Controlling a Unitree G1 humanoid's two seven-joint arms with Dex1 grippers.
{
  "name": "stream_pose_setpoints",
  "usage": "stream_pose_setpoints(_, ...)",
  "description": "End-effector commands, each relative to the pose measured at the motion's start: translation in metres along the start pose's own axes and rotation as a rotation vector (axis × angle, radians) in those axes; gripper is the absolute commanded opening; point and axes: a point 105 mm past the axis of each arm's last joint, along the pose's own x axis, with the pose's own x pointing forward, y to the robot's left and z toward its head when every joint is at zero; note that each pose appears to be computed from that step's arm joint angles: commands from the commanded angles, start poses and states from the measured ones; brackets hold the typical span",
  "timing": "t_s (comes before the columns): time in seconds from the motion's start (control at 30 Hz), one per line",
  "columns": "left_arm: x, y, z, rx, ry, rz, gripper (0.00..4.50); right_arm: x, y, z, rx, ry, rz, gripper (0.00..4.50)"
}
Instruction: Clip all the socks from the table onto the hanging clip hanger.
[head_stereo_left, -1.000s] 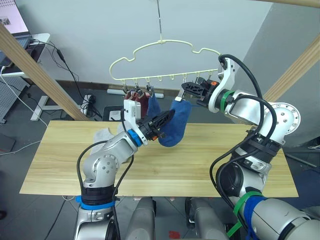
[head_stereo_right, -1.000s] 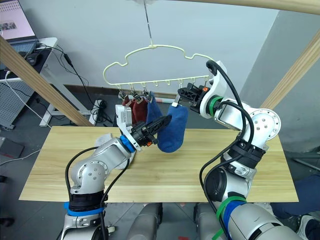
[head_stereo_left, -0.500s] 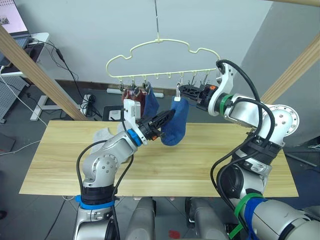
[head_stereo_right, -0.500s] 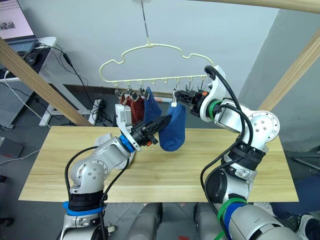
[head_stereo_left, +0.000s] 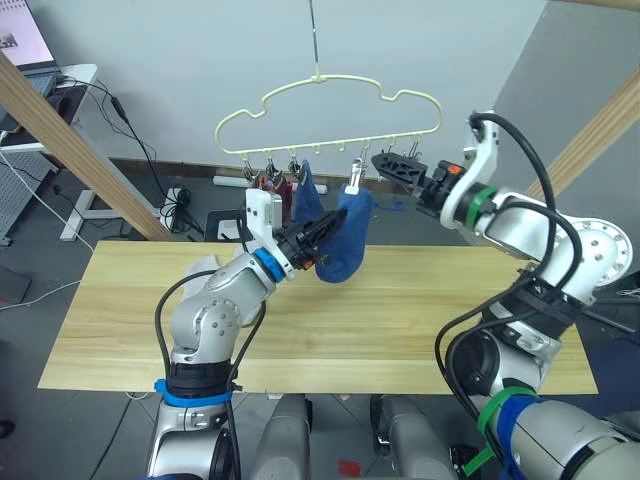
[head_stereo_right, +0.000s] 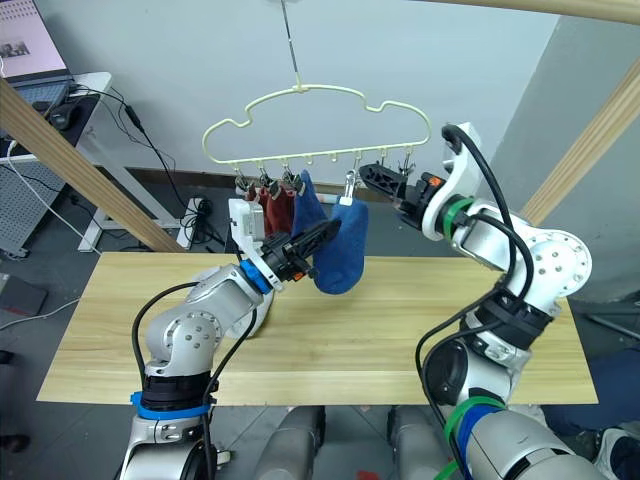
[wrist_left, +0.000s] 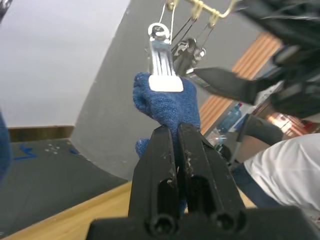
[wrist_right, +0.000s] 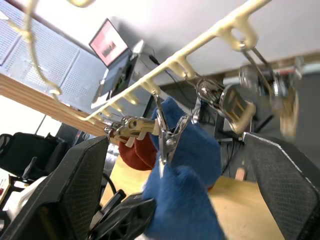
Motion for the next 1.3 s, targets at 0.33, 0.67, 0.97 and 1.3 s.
stream_pose_setpoints(0.33, -0.057, 0.051, -0.056, 0.415, 0.249, 0.442, 3.27, -0.015, -0.02, -0.043, -0.623, -0.034, -0.241, 4.5)
stream_pose_setpoints(0.67, -0.069, -0.016, 0.015, 0.383, 0.032, 0.067, 3.29, -0.009, -0.012, -0.042, -0.718, -0.229, -0.313, 3.34)
stream_pose_setpoints(0.97, -0.071, -0.033, 0.032, 0.438, -0.021, 0.058, 3.29, 0.012, 0.001, -0.028, -0.736, -0.378, -0.378, 0.7)
stream_pose_setpoints(1.3, -0.072, -0.045, 0.043, 0.463, -0.042, 0.026, 3.29, 0.034, 0.002, -0.017, -0.738, -0.437, -0.401, 0.7)
